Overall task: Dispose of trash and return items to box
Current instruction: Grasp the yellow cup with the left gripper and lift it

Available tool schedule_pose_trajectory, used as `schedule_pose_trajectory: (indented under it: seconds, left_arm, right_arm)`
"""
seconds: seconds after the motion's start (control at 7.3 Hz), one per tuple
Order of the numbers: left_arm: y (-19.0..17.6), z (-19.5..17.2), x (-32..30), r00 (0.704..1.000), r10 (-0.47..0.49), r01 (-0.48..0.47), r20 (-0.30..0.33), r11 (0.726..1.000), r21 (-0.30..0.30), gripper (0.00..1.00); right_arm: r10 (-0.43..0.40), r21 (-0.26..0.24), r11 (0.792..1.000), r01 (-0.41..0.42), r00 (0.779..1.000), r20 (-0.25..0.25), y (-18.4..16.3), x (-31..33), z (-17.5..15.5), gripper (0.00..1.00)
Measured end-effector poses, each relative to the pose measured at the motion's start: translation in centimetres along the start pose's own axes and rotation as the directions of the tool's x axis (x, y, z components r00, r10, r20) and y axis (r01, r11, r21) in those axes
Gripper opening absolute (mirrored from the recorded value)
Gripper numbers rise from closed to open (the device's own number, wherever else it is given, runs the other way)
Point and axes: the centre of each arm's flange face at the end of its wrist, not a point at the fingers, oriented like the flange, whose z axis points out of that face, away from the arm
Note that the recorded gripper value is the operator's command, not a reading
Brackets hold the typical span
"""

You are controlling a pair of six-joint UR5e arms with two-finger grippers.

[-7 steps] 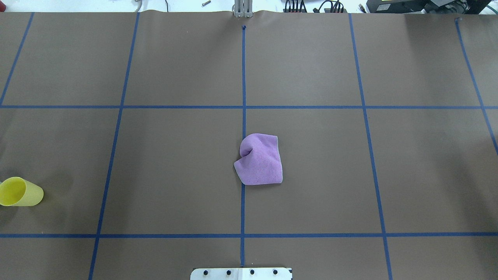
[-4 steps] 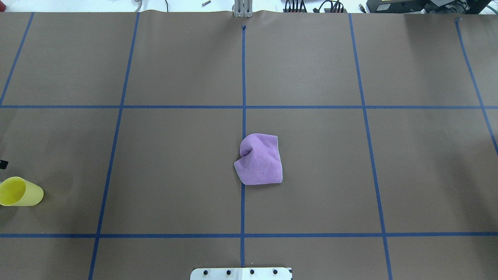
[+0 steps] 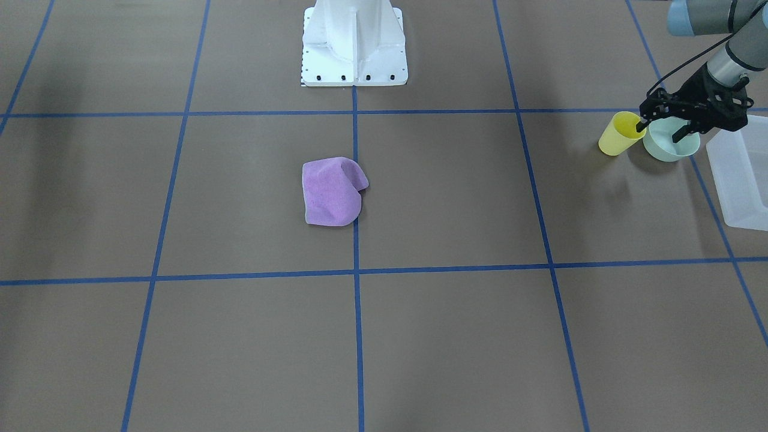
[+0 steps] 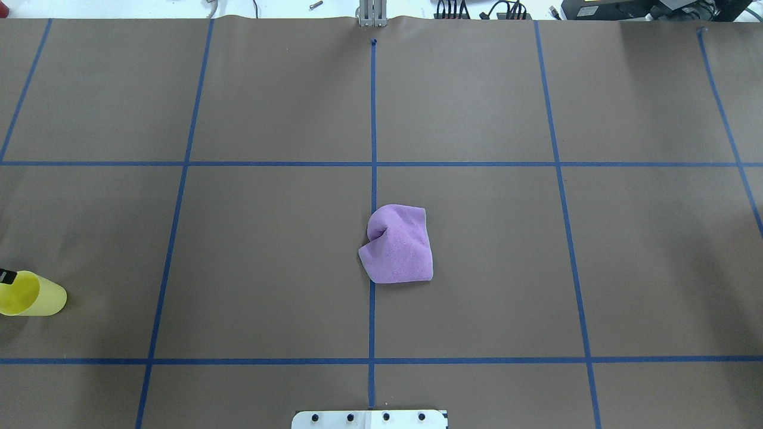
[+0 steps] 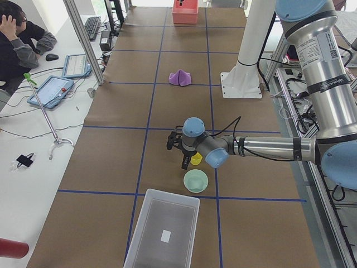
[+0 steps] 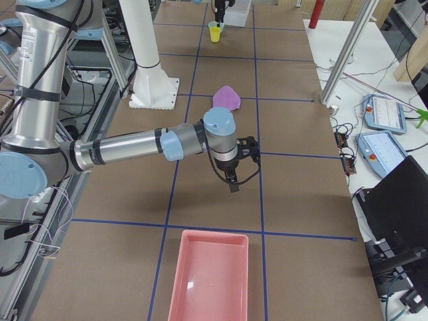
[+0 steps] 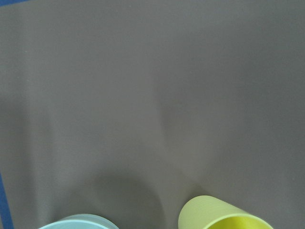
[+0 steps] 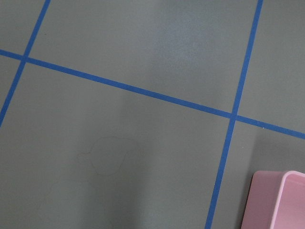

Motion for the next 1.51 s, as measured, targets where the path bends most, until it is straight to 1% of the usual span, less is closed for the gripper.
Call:
schedule_pose_trajectory:
  seconds: [0.27,0.41,0.82,0.96,1.1,1.37,1.51]
  left_arm:
    - [0.2,0.5,0.4,1.000,0.011,-0.011,-0.004,1.000,-0.013,0.26]
    - [0.3,0.6,0.5,1.000,0.013,-0.013,-0.005,1.000,-0.015,0.22]
    - [0.4,0.9,1.0,0.999,0.040,-0.041,-0.015,0.999,-0.021,0.19]
    - [0.5,1.2,1.4,0.998,0.052,-0.053,-0.021,0.998,-0.024,0.11]
    - [0.6,1.3,1.5,0.998,0.059,-0.059,-0.025,0.998,-0.025,0.00]
    - [1.2,0.8,1.5,0.997,0.071,-0.071,-0.037,0.997,-0.011,0.00]
    - [1.5,0.1,1.7,0.995,0.073,-0.073,-0.062,0.997,-0.007,0.00]
  right_arm:
    - [0.001,-0.001,1.000,-0.001,1.000,-0.001,0.0,0.1,0.1,1.00]
    - [0.001,-0.002,1.000,-0.001,1.000,-0.002,0.0,0.1,0.1,1.00]
    - [0.004,-0.004,1.000,-0.004,1.000,-0.003,0.1,0.2,0.2,1.00]
    - [0.004,-0.004,1.000,-0.004,1.000,-0.003,0.0,0.2,0.2,1.00]
    - [0.003,-0.004,1.000,-0.003,1.000,-0.003,0.0,0.2,0.2,1.00]
    - [0.003,-0.003,1.000,-0.003,1.000,-0.002,0.0,0.2,0.2,1.00]
    - [0.003,-0.003,1.000,-0.003,1.000,-0.002,0.0,0.2,0.2,1.00]
